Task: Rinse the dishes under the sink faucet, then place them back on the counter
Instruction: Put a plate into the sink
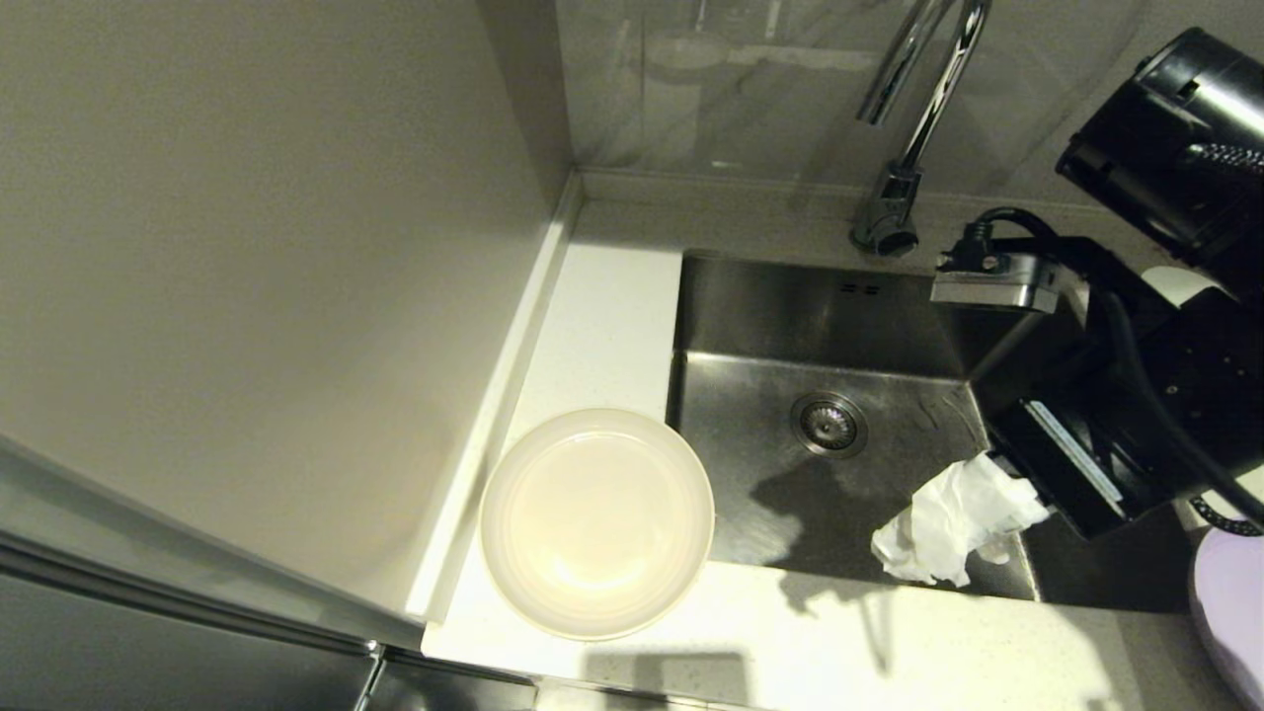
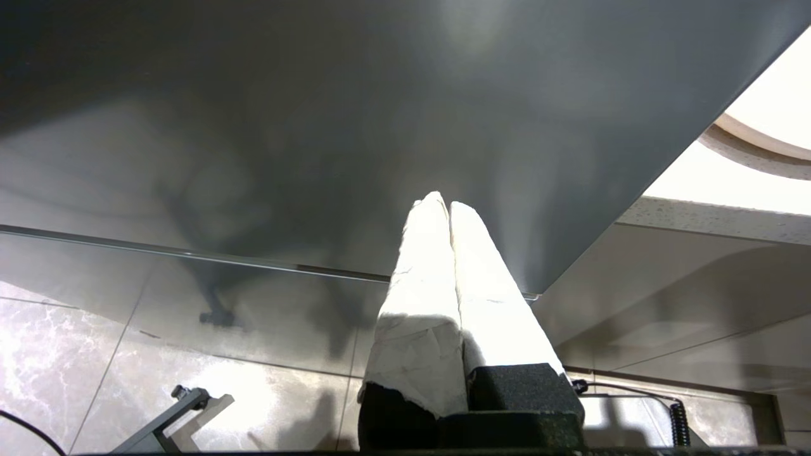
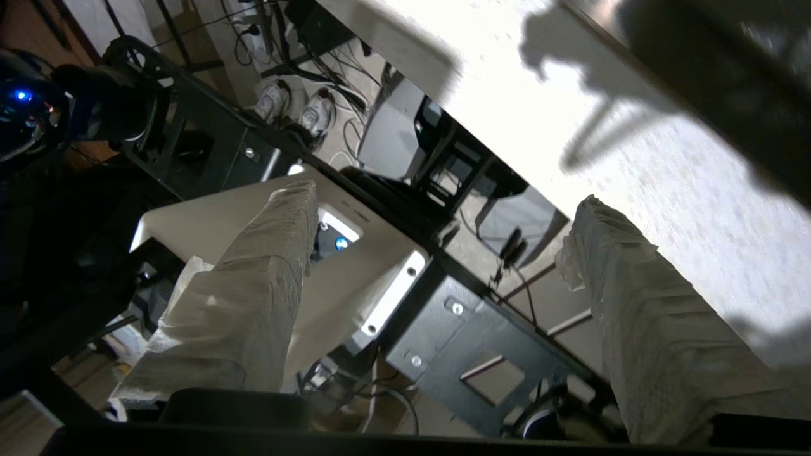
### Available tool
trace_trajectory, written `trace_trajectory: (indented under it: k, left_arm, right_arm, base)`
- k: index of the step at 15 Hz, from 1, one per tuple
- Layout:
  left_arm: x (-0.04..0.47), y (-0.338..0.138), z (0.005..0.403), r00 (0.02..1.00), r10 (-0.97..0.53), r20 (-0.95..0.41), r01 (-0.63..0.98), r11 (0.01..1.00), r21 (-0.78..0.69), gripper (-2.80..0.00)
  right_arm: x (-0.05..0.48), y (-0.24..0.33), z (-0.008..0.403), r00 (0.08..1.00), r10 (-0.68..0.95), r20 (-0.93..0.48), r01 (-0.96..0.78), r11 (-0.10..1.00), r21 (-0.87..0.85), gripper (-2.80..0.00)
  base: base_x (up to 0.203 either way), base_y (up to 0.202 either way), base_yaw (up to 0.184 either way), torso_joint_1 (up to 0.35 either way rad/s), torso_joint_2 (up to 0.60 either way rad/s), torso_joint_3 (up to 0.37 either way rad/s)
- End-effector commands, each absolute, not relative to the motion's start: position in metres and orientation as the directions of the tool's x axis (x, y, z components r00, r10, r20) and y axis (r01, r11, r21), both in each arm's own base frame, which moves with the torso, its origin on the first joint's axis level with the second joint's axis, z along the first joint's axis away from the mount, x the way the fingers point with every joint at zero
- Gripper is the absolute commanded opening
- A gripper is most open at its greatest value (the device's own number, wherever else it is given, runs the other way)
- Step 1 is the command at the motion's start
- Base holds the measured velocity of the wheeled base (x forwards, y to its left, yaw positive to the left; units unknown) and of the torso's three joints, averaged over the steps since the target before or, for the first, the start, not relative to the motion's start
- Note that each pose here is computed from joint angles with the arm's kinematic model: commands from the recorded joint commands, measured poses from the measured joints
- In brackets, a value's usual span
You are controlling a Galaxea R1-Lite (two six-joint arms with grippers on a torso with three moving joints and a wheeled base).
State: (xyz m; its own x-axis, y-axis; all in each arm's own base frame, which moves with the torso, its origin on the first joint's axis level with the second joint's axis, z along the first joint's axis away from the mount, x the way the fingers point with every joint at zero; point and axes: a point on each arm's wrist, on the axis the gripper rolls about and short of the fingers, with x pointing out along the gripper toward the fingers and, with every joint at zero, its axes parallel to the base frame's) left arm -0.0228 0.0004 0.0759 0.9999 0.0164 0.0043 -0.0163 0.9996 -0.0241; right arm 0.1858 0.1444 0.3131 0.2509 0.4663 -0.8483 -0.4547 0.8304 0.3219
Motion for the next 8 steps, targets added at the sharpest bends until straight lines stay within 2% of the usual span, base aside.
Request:
trace_trajectory:
  k: [1,4,8]
  left_arm:
    - [-0.023,0.000,0.076,1.000,0.017,0.006,-0.017,1.000,-0.025,-2.80]
    - [-0.023,0.000,0.076,1.000,0.017,0.006,-0.017,1.000,-0.025,-2.80]
    - [-0.023,0.000,0.076,1.000,0.017,0.006,-0.017,1.000,-0.025,-2.80]
  right_arm:
    - [0.185,0.159,0.307,0.252,0.489,-0.835,-0.502,0.804,0.319,0.00]
    - [0.208,0.186,0.294,0.332,0.505,-0.797,-0.527,0.800,0.287,0.00]
    - [0.249,0.217,0.270,0.507,0.473,-0.721,-0.491,0.846,0.210,0.00]
  base:
    - [0.000,0.000,0.000,0.000,0.00,0.000]
    - [0.000,0.000,0.000,0.000,0.00,0.000]
    - [0.000,0.000,0.000,0.000,0.00,0.000]
